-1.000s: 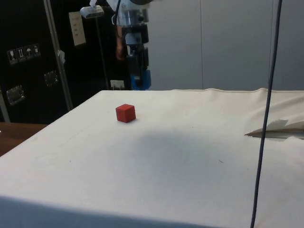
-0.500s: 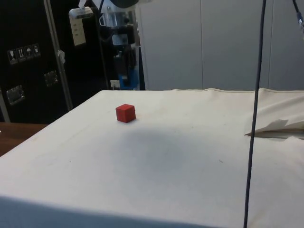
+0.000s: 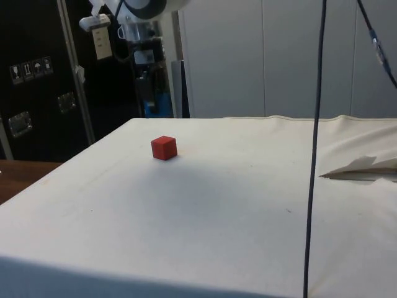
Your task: Stack the two cubes.
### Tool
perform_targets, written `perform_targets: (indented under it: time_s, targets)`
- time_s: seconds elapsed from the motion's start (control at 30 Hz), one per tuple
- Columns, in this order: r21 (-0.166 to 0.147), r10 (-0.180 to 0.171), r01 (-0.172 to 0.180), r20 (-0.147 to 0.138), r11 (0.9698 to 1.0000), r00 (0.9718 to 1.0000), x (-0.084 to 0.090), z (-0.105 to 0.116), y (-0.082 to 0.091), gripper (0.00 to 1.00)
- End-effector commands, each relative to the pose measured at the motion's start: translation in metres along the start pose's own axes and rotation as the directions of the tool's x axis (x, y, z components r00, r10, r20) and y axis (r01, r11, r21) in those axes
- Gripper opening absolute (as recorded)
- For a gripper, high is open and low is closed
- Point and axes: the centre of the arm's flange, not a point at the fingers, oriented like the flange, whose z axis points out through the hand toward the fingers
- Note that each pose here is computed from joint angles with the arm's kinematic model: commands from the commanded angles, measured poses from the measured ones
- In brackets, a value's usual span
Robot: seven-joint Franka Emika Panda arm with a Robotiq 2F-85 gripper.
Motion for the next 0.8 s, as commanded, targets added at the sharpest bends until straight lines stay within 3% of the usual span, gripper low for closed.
perform_targets:
  time_s: [0.0, 0.2, 0.23, 0.3, 0.77]
  targets:
    - [0.0, -0.001, 0.001, 0.009, 1.0, 1.0, 0.004, 0.002, 0.004, 0.0]
    - [-0.024, 0.004, -0.004, 0.011, 0.9997, 0.9999, 0.017, 0.008, 0.013, 0.0]
    - [-0.023, 0.006, -0.006, -0.002, 0.9997, 1.0, 0.017, 0.008, 0.012, 0.0]
    - [-0.029, 0.004, -0.003, 0.014, 0.9996, 0.9999, 0.02, 0.01, 0.014, 0.0]
    - [-0.034, 0.007, -0.007, 0.003, 0.9994, 1.0, 0.022, 0.017, 0.017, 0.0]
